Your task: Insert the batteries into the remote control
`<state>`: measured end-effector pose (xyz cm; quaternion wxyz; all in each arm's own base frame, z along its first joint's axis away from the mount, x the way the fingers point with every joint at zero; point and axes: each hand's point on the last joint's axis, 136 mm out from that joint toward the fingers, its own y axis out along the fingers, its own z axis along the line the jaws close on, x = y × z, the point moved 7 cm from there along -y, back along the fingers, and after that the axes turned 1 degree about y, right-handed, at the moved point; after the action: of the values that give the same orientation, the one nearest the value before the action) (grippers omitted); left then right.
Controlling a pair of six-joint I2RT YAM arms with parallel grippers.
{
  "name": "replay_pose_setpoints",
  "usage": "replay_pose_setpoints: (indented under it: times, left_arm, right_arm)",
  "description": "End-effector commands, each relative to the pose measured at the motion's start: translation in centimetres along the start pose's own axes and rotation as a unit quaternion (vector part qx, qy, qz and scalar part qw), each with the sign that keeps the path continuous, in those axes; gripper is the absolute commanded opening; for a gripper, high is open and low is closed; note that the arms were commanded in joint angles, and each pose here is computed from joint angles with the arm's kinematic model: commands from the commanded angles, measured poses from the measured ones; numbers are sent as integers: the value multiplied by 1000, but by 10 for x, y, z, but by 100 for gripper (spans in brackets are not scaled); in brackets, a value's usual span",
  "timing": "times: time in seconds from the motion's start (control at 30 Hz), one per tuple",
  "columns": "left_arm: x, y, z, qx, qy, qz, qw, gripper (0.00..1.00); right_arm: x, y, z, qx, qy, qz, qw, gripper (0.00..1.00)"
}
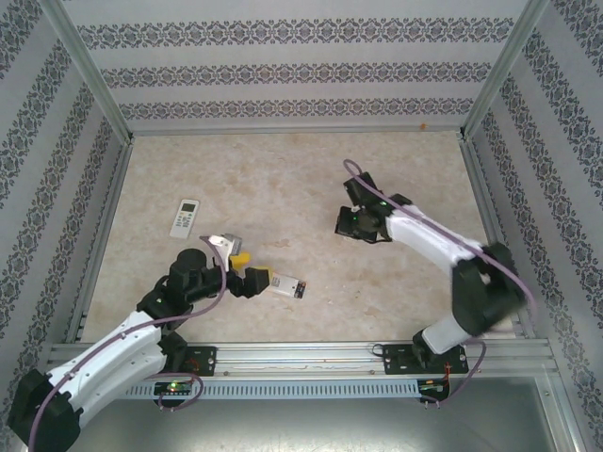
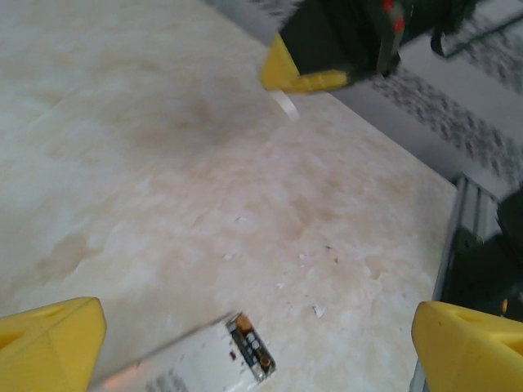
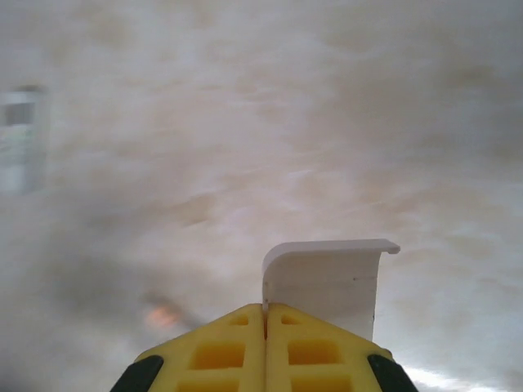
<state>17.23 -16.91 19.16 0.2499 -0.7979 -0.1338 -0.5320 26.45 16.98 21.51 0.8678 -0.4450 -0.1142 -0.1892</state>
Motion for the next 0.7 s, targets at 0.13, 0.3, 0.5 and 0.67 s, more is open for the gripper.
replay_pose_setpoints:
  times: [0.13,0.3,0.5,0.67]
  left_arm:
    - [60,31,-39,-126,307,-119,936,97]
    - [76,55,-42,-164,334,-141,918,96]
    - [78,76,-42,-194,335,-147,910,89]
    - [84,84,-41,-196,320,-168,912,74]
  right_arm:
    - [-36,-47,52,228,-56,89,968,0]
    - [-45,-59,68,257,-72,97,959,0]
    - [-45,-60,79,278,-71,96,953,0]
    - [-48,-58,82,279,-73,101,952,0]
